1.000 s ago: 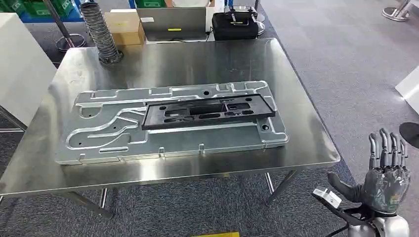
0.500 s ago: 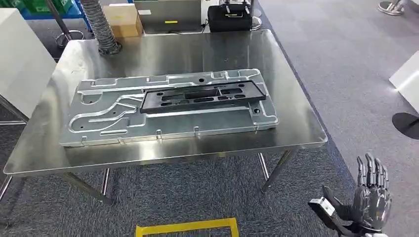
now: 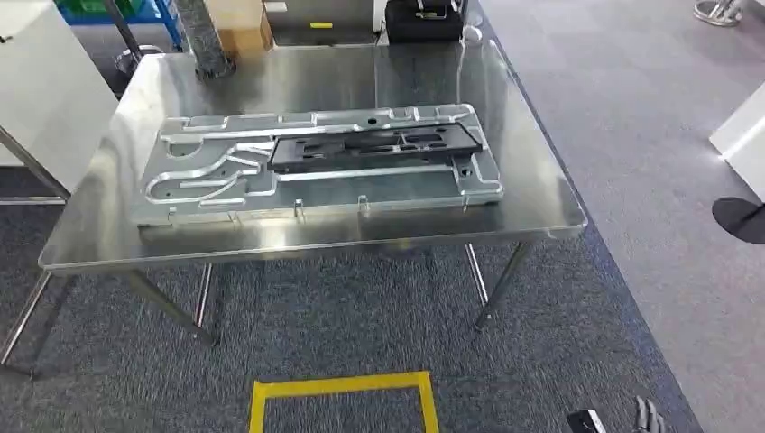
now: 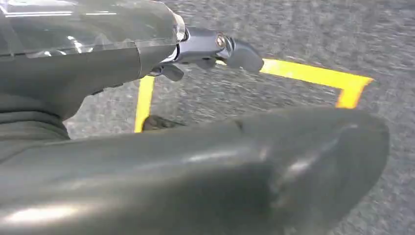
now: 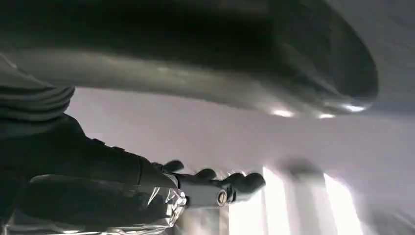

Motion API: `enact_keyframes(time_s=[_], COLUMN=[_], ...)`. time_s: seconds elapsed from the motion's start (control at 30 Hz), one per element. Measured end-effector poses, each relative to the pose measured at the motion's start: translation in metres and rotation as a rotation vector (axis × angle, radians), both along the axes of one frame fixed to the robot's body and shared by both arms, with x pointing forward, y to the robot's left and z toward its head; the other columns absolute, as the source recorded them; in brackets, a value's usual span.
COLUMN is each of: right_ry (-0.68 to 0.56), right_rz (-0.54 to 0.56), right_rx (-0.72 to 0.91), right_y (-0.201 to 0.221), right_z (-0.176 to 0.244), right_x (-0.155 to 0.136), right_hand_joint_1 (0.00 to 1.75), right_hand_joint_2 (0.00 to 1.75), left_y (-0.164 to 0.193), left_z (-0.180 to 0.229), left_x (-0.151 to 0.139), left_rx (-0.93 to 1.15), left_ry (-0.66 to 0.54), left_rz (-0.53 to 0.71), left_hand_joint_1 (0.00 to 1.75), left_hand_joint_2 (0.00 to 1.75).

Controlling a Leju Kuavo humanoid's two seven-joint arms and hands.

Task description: Take the parts from the cabinet and place them on the table.

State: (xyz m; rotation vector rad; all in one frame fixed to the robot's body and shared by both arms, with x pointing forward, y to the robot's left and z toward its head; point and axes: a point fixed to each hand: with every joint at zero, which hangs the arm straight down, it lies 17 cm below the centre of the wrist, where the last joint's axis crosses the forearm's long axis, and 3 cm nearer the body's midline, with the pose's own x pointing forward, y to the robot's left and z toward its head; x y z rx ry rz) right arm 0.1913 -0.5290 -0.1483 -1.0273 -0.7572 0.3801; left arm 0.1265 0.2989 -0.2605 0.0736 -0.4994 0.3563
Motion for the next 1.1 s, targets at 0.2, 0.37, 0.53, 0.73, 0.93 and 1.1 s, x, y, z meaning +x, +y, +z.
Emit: enact_keyframes(time_s=[0.2,0.37,0.53,0.73,0.93,1.1], right_ry=[0.343,0.535,0.613,0.62,0.616,0.586], right_rz=[-0.376,-0.458,-0.421,-0.421,-0.439,-0.418], right_rx=[0.425,0.621,0.746,0.839,0.883,0.899], right_y=[0.066,0.136,0.185,0.213,0.23,0.233], right_z=[-0.097,-0.125,-0.133,-0.135,-0.136,-0.136], right_x=[-0.108,-0.141,-0.144,-0.144,-0.146,-0.141], right_hand_joint_1=[0.0,0.0,0.0,0.0,0.0,0.0], right_hand_joint_2=[0.0,0.0,0.0,0.0,0.0,0.0], left_y=[-0.02,-0.042,-0.045,-0.047,-0.051,-0.057], left_z=[-0.003,-0.002,-0.005,-0.006,-0.006,-0.005], left_x=[-0.005,-0.003,-0.01,-0.018,-0.019,-0.019], left_rx=[-0.011,-0.043,-0.074,-0.079,-0.084,-0.095], left_ry=[0.038,0.038,0.073,0.087,0.096,0.08], left_rz=[-0.106,-0.172,-0.139,-0.153,-0.183,-0.186], left_hand_joint_1=[0.0,0.0,0.0,0.0,0.0,0.0], left_hand_joint_2=[0.0,0.0,0.0,0.0,0.0,0.0])
